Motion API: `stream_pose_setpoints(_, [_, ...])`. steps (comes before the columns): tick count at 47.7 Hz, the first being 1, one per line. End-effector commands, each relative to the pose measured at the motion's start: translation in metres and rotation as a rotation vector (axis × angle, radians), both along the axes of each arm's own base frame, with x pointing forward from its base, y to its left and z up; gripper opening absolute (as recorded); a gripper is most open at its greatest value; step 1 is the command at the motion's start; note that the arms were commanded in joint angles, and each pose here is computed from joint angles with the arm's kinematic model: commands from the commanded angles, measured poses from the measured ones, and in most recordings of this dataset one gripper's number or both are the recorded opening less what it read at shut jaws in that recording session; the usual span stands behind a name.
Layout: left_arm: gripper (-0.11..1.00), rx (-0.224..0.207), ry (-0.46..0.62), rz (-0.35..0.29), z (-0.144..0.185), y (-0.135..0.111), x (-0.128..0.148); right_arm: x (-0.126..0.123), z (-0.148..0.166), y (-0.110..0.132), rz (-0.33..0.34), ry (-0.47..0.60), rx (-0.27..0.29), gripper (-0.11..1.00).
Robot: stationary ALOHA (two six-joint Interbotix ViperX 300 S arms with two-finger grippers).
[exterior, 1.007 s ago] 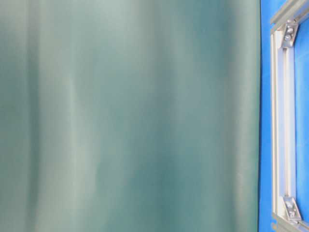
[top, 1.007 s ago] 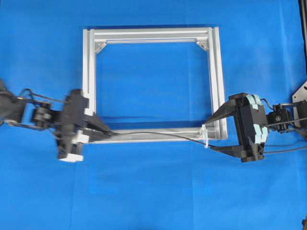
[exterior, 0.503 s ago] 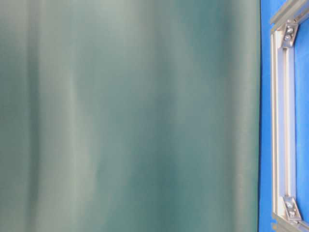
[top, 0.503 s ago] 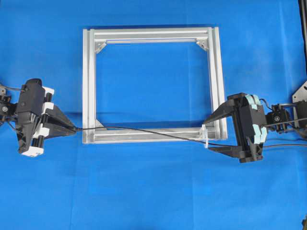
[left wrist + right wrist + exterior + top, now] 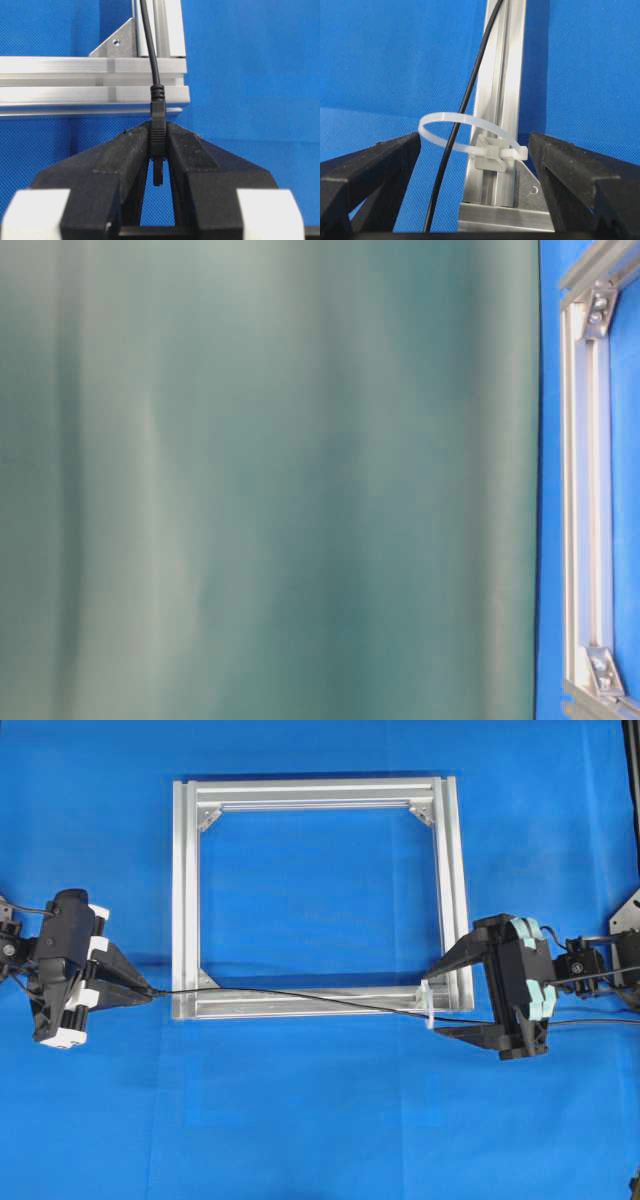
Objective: Insert the wire through the string loop located on the right side.
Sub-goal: 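Release the cable from the left gripper and hold both arms apart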
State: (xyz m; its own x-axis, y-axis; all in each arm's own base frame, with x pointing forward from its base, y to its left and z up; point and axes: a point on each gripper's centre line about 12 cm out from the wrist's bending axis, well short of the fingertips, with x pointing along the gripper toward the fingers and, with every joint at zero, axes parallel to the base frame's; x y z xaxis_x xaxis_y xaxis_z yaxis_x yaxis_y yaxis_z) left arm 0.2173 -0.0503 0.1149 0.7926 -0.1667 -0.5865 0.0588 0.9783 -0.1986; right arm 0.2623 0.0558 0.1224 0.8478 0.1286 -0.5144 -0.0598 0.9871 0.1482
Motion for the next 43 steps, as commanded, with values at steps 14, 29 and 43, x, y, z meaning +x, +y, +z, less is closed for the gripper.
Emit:
stream_pose_setpoints(14, [0.86, 0.001, 0.022, -0.003, 0.001, -0.001, 0.001, 0.005, 0.008, 0.002, 0.004, -0.019, 0.006, 0.94])
stream_pose_setpoints(29, [0.88, -0.005, 0.004, 0.002, 0.008, -0.001, 0.005, 0.007, 0.015, 0.004, 0.009, -0.014, 0.012, 0.94])
stream_pose_setpoints(43, [0.88, -0.017, -0.050, -0.007, 0.039, -0.006, 0.023, 0.006, 0.054, 0.007, 0.041, -0.041, 0.022, 0.94])
